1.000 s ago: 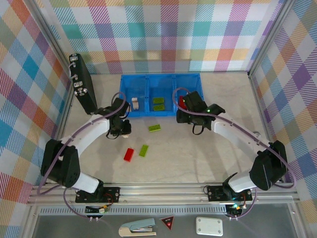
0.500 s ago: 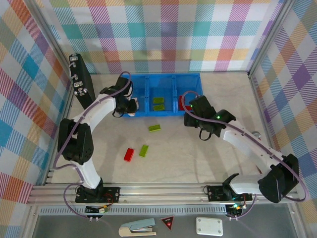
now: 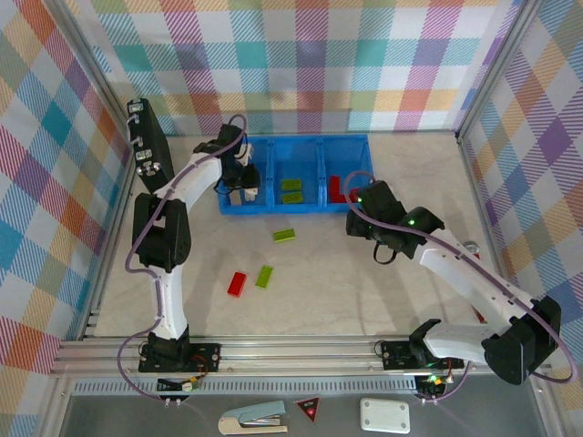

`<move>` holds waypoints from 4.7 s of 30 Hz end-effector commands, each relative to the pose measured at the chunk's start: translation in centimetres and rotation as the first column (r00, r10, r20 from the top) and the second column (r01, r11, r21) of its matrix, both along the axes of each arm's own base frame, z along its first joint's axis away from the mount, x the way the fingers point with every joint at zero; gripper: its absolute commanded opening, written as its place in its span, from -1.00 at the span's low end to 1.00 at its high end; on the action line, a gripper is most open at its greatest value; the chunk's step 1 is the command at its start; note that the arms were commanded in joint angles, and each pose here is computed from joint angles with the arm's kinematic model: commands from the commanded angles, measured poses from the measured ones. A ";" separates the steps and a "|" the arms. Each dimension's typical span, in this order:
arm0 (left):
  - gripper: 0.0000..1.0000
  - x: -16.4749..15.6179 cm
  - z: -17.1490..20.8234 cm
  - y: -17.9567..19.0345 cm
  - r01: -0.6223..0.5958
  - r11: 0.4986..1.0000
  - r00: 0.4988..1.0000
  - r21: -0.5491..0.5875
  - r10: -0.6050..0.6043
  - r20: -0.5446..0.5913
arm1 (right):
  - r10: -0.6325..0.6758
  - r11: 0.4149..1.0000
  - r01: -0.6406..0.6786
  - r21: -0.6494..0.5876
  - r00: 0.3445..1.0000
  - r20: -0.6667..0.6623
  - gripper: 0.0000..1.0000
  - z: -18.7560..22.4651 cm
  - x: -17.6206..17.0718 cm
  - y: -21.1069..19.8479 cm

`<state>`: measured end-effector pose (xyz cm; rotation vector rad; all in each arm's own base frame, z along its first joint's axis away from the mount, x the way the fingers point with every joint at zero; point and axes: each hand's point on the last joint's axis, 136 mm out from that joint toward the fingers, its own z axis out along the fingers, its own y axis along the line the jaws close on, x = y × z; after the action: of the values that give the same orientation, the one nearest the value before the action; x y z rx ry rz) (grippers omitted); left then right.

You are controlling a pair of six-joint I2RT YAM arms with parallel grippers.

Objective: Sort the legos into containers by color
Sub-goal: Place the lego in the container, then pick up the lego from the center of the table.

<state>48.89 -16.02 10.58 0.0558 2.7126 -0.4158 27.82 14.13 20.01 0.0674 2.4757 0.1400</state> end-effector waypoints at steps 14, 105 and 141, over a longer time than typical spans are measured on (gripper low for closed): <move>-0.38 0.9 -3.8 -1.2 0.048 0.996 0.995 -0.073 -0.054 -0.078 | -0.047 0.999 0.046 -0.015 0.999 -0.022 0.35 -0.4 -1.5 -1.5; 0.07 -13.3 9.8 8.5 -0.007 0.981 0.948 0.196 -0.056 0.313 | 0.282 0.951 -0.305 -0.043 0.917 -0.283 0.61 -15.6 6.2 21.8; 0.05 -13.2 9.2 7.9 0.015 0.985 0.957 0.175 -0.065 0.281 | 0.279 0.947 -0.314 -0.075 0.913 -0.297 0.37 -16.2 6.4 22.1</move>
<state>35.31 -8.37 18.84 0.2215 2.4727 -0.1628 34.49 35.90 2.55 -0.3393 2.7802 0.1228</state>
